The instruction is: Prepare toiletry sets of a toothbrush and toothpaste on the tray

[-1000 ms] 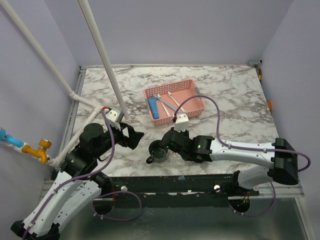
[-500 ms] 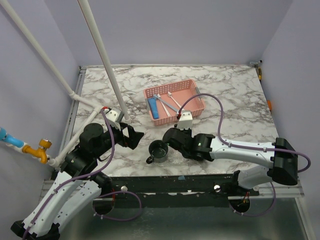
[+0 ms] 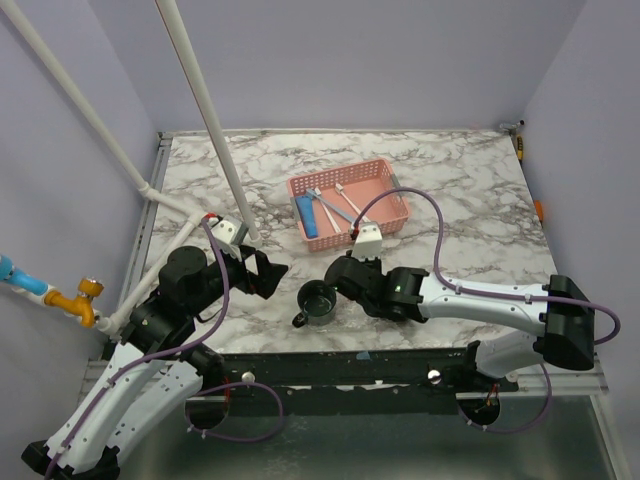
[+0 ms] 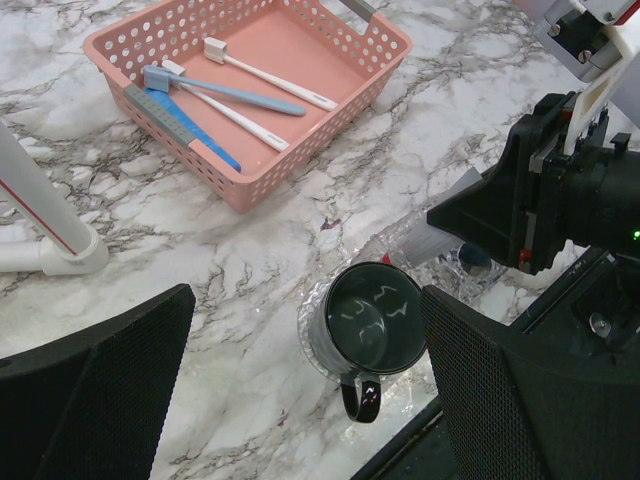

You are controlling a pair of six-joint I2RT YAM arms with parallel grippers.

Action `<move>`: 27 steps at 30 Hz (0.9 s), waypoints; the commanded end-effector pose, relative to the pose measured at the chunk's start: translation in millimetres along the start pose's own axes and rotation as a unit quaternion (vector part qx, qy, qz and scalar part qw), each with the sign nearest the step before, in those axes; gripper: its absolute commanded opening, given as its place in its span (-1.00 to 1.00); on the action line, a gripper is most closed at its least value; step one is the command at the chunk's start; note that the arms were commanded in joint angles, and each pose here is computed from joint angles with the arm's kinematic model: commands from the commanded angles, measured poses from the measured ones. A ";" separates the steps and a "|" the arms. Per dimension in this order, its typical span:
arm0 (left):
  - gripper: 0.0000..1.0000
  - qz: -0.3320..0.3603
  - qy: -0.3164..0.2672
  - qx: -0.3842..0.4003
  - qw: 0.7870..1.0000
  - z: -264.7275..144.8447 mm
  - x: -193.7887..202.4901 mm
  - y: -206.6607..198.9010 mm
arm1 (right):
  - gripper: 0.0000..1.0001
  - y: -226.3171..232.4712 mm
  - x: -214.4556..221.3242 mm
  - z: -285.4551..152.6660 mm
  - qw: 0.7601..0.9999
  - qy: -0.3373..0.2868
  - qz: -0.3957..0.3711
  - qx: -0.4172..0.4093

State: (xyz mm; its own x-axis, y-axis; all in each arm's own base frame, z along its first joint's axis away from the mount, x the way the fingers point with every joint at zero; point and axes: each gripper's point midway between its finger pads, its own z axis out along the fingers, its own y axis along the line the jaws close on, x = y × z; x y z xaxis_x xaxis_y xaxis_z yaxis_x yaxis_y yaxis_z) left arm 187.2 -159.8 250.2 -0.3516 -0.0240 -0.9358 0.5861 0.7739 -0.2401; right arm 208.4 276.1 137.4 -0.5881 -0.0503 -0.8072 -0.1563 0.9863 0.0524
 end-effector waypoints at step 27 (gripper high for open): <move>0.87 0.008 -0.002 0.009 1.000 1.5 0.1 -1.4 | -0.99 11.2 -2.1 4.7 1.000 0.001 0.008 -0.008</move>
State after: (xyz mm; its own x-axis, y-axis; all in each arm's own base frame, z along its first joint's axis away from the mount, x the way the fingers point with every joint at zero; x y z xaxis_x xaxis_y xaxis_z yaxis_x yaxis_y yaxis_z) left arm 187.6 -160.2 250.4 -0.3511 -0.0243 -0.9360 0.5865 0.7735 -0.2401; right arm 205.6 278.3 129.8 -0.6053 -0.0814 -0.7918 -0.1777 0.9835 0.0348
